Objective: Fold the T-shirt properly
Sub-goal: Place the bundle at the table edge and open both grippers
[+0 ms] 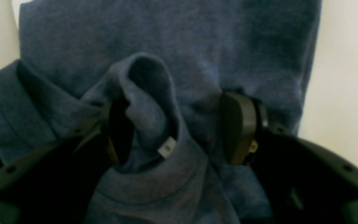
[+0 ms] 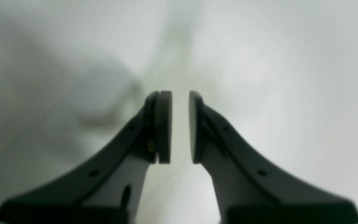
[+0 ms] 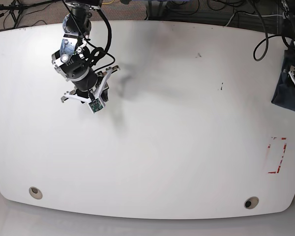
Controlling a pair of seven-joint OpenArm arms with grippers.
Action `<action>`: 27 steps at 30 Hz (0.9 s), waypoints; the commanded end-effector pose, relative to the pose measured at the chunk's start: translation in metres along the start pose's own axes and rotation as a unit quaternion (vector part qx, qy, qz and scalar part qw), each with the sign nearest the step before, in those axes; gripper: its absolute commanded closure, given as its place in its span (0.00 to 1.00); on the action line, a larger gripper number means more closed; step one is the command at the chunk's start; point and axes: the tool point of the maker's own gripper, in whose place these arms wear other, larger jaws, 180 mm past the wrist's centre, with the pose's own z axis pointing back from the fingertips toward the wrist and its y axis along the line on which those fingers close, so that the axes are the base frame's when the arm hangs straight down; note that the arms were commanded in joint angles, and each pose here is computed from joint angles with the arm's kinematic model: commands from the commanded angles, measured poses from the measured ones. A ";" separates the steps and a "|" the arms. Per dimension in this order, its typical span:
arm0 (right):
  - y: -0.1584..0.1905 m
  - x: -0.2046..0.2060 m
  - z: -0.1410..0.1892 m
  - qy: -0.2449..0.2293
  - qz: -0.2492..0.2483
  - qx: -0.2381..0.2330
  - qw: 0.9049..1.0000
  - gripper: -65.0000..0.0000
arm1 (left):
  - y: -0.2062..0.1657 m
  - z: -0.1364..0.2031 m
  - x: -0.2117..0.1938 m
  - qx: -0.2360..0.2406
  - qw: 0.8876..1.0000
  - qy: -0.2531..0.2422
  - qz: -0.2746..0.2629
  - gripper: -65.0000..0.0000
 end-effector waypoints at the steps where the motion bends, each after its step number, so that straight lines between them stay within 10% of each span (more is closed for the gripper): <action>1: -0.004 0.015 0.004 -0.027 0.003 -0.007 1.000 0.85 | 0.024 0.017 0.036 0.030 0.998 -0.045 -0.012 0.39; 20: -0.009 0.035 0.010 -0.112 0.026 -0.019 0.993 0.85 | -0.054 0.075 0.152 0.023 0.971 -0.233 -0.038 0.39; 27: -0.006 0.033 0.009 -0.177 0.010 -0.024 0.984 0.85 | -0.088 0.089 0.174 0.029 0.941 -0.335 0.046 0.39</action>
